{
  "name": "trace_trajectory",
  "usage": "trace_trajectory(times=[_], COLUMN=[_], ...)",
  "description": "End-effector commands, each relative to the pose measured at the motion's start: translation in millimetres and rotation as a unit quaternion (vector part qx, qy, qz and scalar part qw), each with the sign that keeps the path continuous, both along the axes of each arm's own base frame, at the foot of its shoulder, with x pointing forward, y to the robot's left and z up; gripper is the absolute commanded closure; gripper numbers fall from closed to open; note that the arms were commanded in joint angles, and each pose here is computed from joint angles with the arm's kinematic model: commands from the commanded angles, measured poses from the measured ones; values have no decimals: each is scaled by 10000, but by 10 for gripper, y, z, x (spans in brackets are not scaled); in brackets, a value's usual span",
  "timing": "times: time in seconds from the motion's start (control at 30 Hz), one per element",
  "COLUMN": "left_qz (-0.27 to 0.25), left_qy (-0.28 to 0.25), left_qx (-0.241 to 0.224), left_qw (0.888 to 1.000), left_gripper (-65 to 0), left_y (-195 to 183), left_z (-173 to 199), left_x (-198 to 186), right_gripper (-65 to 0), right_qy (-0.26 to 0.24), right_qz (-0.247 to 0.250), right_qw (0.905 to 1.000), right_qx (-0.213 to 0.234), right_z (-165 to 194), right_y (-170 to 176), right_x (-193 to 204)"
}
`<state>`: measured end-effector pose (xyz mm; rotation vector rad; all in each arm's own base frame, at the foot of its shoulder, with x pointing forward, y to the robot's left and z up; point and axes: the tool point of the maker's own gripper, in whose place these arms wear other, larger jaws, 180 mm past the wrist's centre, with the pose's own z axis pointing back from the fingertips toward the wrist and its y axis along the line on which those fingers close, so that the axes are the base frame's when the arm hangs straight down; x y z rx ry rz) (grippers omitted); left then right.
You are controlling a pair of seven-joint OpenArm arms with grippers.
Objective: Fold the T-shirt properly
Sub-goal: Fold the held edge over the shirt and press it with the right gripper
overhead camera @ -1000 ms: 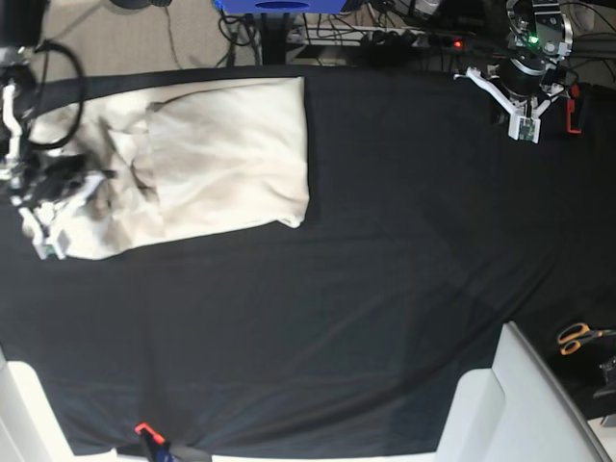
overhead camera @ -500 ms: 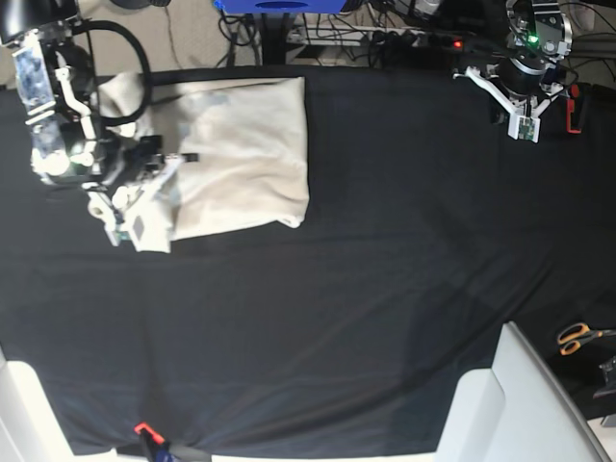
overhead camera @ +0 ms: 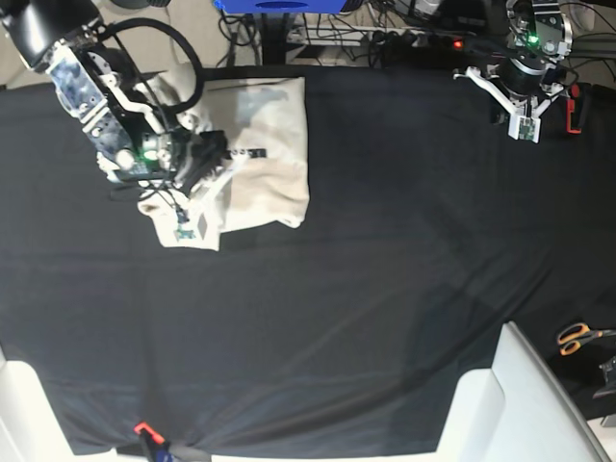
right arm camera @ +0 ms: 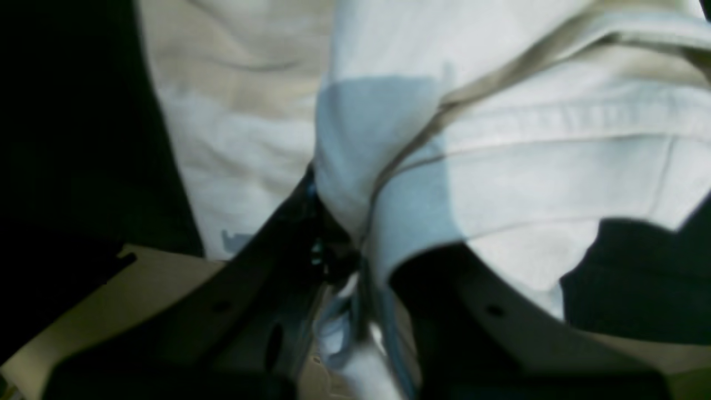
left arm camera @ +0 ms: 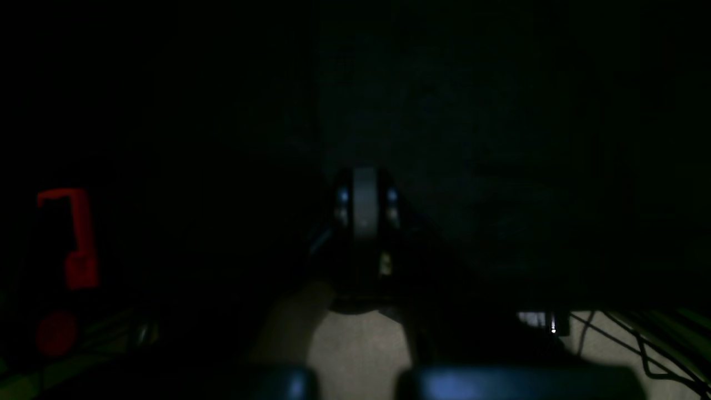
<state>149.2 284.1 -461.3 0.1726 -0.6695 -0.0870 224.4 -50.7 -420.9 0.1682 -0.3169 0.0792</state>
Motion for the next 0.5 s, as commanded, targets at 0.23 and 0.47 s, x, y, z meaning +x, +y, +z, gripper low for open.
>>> trace_trajectory(times=[0.23,0.47], left_qz=[-19,-25], left_qy=[-130,-128], left_qx=[86,82], left_qw=[9999,9999], left_gripper=[0,0], left_y=[52,47], left_z=[72,70], left_x=[41,41], right_gripper=[-3,-3], right_qy=[-73,-678], right_qz=[-43,607], right_qw=[9999,9920], right_qx=[-71,-875], right_z=[-10,-3], right_y=[-36,85], right_x=[76,121])
